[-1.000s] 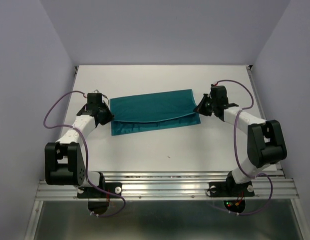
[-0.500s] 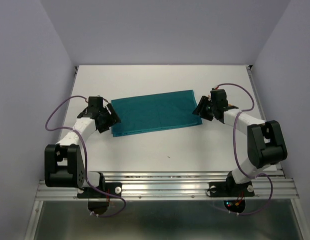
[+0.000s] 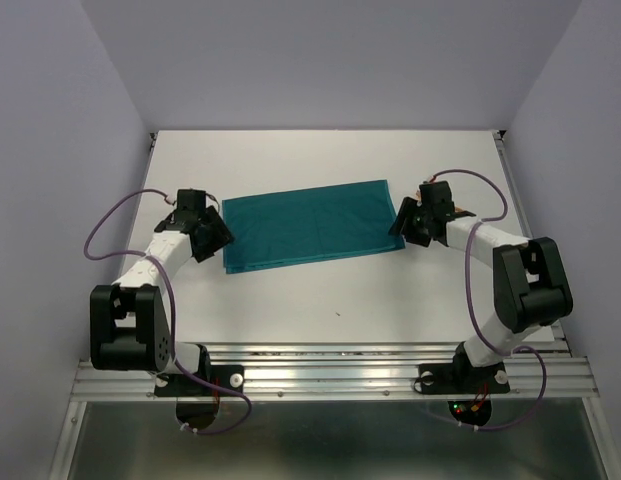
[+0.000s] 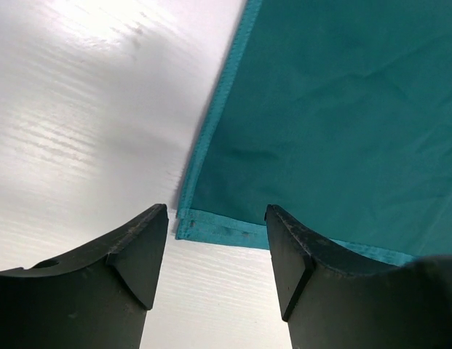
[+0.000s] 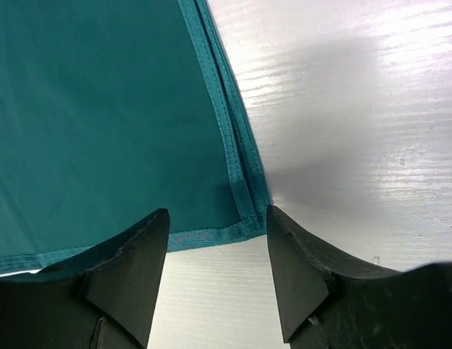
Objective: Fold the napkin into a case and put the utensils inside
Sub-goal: Fold and flatten the napkin at the center of the board, then smooth out the rectangle-folded napkin at the center of the board.
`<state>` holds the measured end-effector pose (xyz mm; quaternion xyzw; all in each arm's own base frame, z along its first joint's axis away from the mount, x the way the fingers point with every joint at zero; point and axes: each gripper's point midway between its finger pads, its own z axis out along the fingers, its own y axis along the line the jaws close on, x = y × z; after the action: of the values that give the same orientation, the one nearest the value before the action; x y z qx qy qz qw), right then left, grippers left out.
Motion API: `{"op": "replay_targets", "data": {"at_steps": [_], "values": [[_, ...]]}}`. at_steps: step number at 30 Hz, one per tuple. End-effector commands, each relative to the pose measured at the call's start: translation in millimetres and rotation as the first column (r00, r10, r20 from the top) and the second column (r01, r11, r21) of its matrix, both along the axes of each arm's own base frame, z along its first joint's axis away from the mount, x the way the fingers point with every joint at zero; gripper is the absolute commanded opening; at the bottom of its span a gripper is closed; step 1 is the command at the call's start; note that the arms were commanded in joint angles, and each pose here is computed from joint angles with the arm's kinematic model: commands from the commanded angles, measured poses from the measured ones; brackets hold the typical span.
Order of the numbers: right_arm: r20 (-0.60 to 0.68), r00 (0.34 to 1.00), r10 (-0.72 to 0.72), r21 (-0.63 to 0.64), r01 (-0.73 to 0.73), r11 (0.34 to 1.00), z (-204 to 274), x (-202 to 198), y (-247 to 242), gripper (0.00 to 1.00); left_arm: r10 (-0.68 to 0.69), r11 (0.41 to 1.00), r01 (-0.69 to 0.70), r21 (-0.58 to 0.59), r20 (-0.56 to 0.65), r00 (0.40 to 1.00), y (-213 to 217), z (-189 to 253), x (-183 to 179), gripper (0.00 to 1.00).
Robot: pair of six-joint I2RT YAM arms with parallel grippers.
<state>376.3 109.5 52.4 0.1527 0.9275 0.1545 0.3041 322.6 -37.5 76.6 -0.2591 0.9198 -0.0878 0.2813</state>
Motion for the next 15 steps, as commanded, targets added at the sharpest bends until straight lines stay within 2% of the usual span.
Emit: {"op": "replay_targets", "data": {"at_steps": [1,6,9,12,15], "values": [[0.0,1.0,0.02,-0.021,-0.02,1.0,-1,8,0,0.61,0.079,0.996,-0.074,0.051,-0.09,0.993,12,-24,-19,0.66],[-0.036,0.999,0.032,-0.021,-0.032,0.999,-14,6,2,0.57,0.103,0.995,-0.101,0.025,-0.138,0.985,9,-48,-28,0.63],[-0.044,0.999,0.022,-0.037,-0.024,0.999,-19,5,-2,0.52,0.104,0.995,-0.104,0.004,-0.155,0.983,5,-56,-31,0.61],[-0.048,0.999,0.013,-0.049,-0.016,0.999,-21,4,-4,0.45,0.101,0.995,-0.102,-0.003,-0.16,0.982,3,-61,-30,0.59],[-0.05,0.999,0.006,-0.056,-0.009,0.998,-22,4,-6,0.33,0.103,0.995,-0.104,-0.003,-0.159,0.982,4,-61,-29,0.59]]}}
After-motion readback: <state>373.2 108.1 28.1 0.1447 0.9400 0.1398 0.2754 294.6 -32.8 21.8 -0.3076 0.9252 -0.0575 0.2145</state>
